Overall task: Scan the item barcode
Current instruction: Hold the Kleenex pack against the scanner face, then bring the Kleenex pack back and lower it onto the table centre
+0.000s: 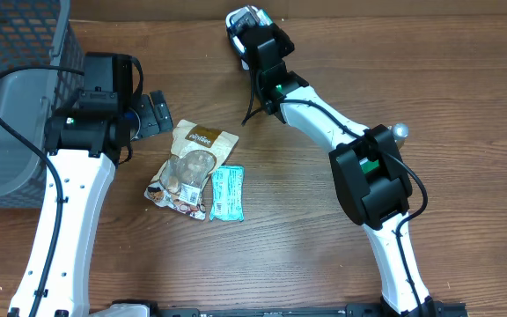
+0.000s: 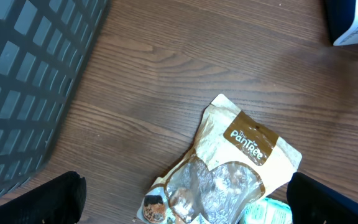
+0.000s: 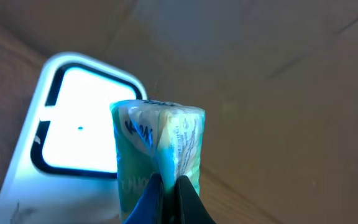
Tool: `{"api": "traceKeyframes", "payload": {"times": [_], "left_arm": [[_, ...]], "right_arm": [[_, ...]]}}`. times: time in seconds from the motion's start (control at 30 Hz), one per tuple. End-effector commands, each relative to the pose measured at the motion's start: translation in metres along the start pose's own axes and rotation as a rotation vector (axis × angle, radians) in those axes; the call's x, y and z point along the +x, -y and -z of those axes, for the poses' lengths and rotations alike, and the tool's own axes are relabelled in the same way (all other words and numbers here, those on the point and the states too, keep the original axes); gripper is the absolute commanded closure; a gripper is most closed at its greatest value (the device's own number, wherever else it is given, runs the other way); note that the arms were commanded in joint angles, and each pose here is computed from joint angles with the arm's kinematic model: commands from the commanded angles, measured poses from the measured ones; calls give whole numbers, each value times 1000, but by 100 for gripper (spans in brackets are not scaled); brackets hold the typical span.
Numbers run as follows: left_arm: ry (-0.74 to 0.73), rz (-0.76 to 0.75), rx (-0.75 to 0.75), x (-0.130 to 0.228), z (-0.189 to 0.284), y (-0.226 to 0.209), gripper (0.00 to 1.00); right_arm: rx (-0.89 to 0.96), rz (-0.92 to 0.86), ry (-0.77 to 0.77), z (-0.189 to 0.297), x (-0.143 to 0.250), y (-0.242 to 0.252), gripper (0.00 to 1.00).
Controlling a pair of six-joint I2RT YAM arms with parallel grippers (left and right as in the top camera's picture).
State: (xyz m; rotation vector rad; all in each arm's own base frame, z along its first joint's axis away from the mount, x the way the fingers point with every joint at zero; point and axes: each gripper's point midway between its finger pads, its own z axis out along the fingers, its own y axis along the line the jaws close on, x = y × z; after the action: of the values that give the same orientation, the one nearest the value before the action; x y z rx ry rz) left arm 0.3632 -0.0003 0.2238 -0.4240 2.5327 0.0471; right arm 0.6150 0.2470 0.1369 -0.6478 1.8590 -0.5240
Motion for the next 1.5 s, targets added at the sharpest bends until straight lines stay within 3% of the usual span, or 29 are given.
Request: {"api": "traceKeyframes", "payload": {"times": [0.0,0.17,0.3,0.43,0.6,0.77,1.03,1.13,1.17,1.2,1.27,1.37,1.47], "left_arm": [[16,2,7,-4,4,1,0],[16,2,7,-4,4,1,0],[16,2,7,-4,4,1,0],[16,2,7,-4,4,1,0],[16,2,7,-4,4,1,0],[15,2,7,-4,4,1,0],[15,2,7,-4,4,1,0],[16,2,7,-4,4,1,0],[16,2,7,-4,4,1,0],[16,2,7,-4,4,1,0],[16,2,7,-4,4,1,0],[16,2,7,-4,4,1,0],[16,2,7,-4,4,1,0]], "right_arm": [[35,-97,41,34,-42,37,96],[-65,-269,-6,80,-55,63,96],[-206,-370,-117,124,-43,73,96],[-347,-452,-308,160,-6,68,96],[-514,-509,-670,198,69,39,96],[-496,-494,-917,214,136,20,96],[-233,-502,-1056,210,206,27,96],[-227,-512,-1070,208,217,23,86],[-226,-511,-1073,208,220,22,73],[-226,-511,-1076,208,222,21,53],[-225,-513,-1073,207,225,18,43],[-216,-542,-1077,206,228,15,38],[-328,-618,-1080,209,218,-7,39]]}}
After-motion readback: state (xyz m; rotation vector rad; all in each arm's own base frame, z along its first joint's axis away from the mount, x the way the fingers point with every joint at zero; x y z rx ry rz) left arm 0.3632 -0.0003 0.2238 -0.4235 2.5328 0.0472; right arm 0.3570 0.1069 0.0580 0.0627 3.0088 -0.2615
